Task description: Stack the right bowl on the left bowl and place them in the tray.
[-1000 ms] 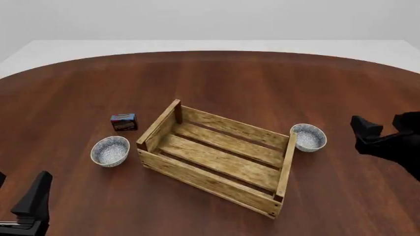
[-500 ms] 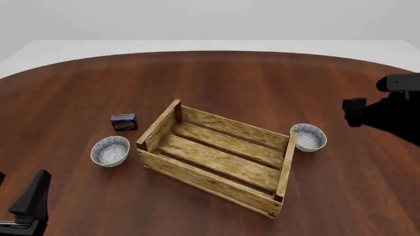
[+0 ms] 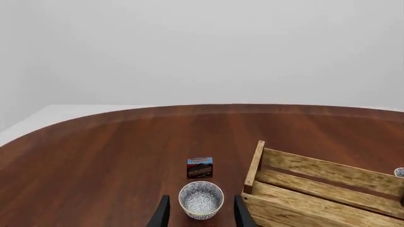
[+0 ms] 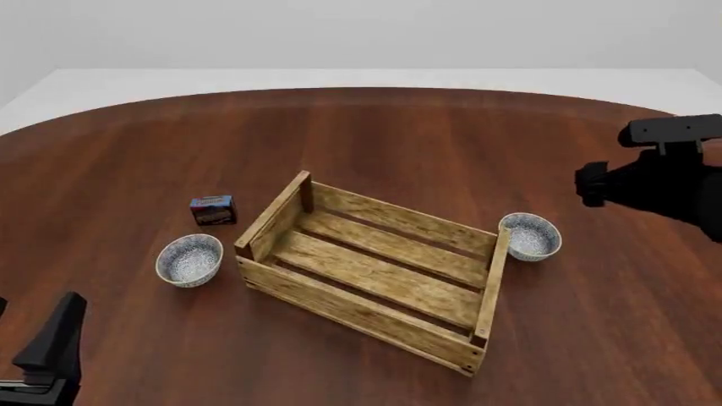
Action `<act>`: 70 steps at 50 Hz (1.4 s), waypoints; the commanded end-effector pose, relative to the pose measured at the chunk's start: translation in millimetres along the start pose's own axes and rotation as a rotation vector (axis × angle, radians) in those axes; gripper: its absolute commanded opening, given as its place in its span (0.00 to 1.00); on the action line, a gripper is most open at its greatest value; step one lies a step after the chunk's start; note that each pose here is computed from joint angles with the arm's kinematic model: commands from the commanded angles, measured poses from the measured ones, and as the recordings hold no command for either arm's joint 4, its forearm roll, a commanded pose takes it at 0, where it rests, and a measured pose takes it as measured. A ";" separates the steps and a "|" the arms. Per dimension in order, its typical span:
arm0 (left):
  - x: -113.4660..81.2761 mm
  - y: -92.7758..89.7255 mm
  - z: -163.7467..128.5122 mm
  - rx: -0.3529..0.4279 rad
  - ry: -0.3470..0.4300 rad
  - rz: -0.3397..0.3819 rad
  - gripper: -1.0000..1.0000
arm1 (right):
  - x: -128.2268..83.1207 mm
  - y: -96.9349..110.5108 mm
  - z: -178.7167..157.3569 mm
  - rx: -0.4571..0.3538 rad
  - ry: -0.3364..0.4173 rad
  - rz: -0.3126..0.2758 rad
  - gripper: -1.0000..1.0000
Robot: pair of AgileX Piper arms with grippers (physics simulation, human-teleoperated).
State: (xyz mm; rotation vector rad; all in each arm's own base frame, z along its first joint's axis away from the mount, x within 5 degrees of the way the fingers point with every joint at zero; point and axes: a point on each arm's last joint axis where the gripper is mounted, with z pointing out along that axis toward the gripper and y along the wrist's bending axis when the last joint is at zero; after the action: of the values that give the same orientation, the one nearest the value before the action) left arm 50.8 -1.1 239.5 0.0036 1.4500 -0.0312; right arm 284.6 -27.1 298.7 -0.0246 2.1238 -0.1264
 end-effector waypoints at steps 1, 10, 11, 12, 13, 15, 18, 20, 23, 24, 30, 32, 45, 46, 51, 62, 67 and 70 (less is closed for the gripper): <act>-0.5 -0.1 -0.2 0.001 -0.003 -0.007 1.00 | 3.3 -1.1 22.8 -0.002 0.047 -0.003 1.00; 0.5 0.0 0.0 0.000 -0.004 -0.002 1.00 | 10.6 -2.4 40.4 0.000 0.082 0.005 1.00; 0.6 0.1 0.0 -0.002 -0.004 -0.001 1.00 | 11.6 -3.1 42.9 0.001 0.086 0.006 1.00; 0.5 0.0 0.0 0.000 -0.003 -0.001 1.00 | 12.1 -2.8 44.8 0.001 0.089 0.008 1.00; 0.2 0.0 -0.1 0.001 -0.004 -0.001 1.00 | 13.7 -2.9 48.0 0.000 0.096 0.006 1.00; -0.7 -0.1 -0.2 0.002 -0.005 -0.001 1.00 | 14.8 -4.0 51.3 0.003 0.100 0.006 1.00; -0.7 -0.1 -0.2 0.002 -0.004 -0.002 1.00 | 16.9 -5.5 57.6 0.006 0.108 0.005 1.00; 0.0 -0.1 -0.1 0.002 -0.003 -0.002 1.00 | 17.7 -6.0 60.3 0.007 0.112 0.007 1.00; 0.5 -0.1 0.0 0.003 -0.001 -0.003 1.00 | 20.7 -5.8 66.7 0.006 0.122 0.010 1.00; 0.6 -0.2 0.0 0.003 -0.001 -0.002 1.00 | 21.9 -6.3 68.4 0.007 0.124 0.009 1.00; 1.1 -0.2 0.0 0.004 0.001 -0.002 1.00 | 27.8 -5.6 77.5 0.005 0.136 0.017 1.00; 1.7 -0.3 0.1 0.006 0.004 -0.004 1.00 | 30.6 -5.7 81.6 0.006 0.143 0.022 1.00; 1.3 -0.2 0.1 0.004 0.004 -0.004 1.00 | 47.6 -3.1 102.7 0.002 0.176 0.041 1.00; 1.1 -0.2 0.0 0.004 0.004 -0.003 1.00 | 48.8 -3.9 104.0 0.003 0.178 0.039 1.00; 1.8 -0.3 0.1 0.006 0.005 -0.004 1.00 | 53.9 -2.6 111.2 0.001 0.187 0.043 1.00; 2.3 -0.3 0.1 0.006 0.007 -0.007 1.00 | 64.5 -1.4 125.3 -0.001 0.209 0.047 1.00; 2.1 -0.2 0.1 0.004 0.006 -0.004 1.00 | 68.2 -1.2 129.2 -0.001 0.215 0.054 1.00; 2.3 -0.2 0.1 0.005 0.006 -0.006 1.00 | 70.9 -2.2 132.8 0.001 0.220 0.058 1.00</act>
State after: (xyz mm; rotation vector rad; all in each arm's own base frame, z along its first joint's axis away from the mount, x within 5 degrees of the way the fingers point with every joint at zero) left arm 51.2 -1.4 237.3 0.0044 1.4562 -0.0391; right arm 355.4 -43.3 182.6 0.0411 2.3262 -0.1041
